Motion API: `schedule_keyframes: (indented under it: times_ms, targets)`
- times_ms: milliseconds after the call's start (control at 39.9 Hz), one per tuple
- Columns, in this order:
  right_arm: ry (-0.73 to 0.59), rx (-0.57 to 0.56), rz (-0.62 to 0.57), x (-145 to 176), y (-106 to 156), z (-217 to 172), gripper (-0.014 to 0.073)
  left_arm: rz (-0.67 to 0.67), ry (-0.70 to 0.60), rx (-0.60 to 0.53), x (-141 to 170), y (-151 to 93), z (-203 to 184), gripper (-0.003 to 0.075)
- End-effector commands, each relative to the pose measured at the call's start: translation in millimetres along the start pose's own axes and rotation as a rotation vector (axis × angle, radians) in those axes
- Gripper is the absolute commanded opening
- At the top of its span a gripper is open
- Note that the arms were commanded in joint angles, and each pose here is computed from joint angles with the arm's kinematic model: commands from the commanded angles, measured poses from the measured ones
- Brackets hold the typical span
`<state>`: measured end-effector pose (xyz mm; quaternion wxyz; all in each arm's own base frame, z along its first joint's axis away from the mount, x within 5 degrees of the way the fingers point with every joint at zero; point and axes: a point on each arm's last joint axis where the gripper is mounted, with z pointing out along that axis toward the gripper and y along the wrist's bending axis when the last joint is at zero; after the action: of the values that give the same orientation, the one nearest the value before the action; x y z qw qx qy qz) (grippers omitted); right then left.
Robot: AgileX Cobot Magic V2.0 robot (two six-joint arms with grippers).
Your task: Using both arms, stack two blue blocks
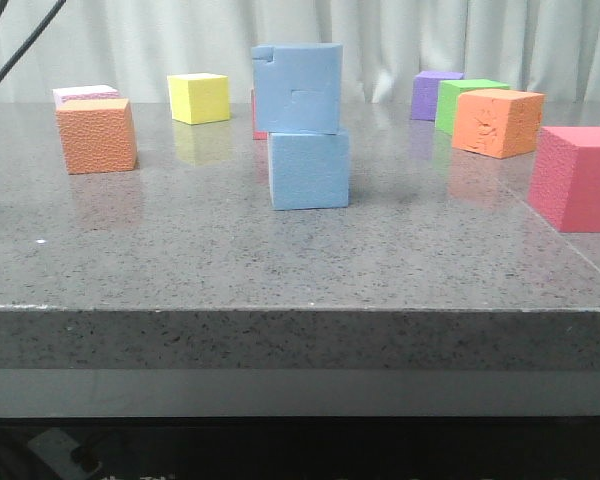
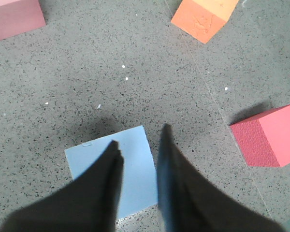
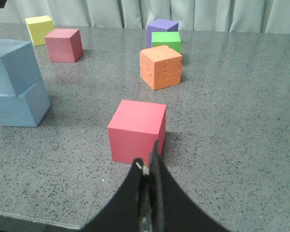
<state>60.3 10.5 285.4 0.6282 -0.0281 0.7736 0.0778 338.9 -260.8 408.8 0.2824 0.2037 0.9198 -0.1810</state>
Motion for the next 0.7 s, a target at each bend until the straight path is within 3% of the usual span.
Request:
schedule_keyframes:
  times_ms: [0,75,326,677]
  targets:
    - [-0.098,0.001,-0.010,-15.1,0.6,-2.1,-0.0071,0.010,-0.055,0.026,-1.9,-7.7,-33.9,0.0029]
    - [-0.098,0.001,-0.010,-15.1,0.6,-2.1,-0.0071,0.010,-0.055,0.026,-1.9,-7.7,-33.9,-0.0017]
    - [-0.098,0.001,-0.010,-15.1,0.6,-2.1,-0.0071,0.057,-0.089,0.014,-2.2,-7.0,-49.8,-0.0018]
    - [-0.098,0.001,-0.010,-15.1,0.6,-2.1,-0.0071,0.126,-0.208,-0.224,2.4,13.3,-103.2,-0.0018]
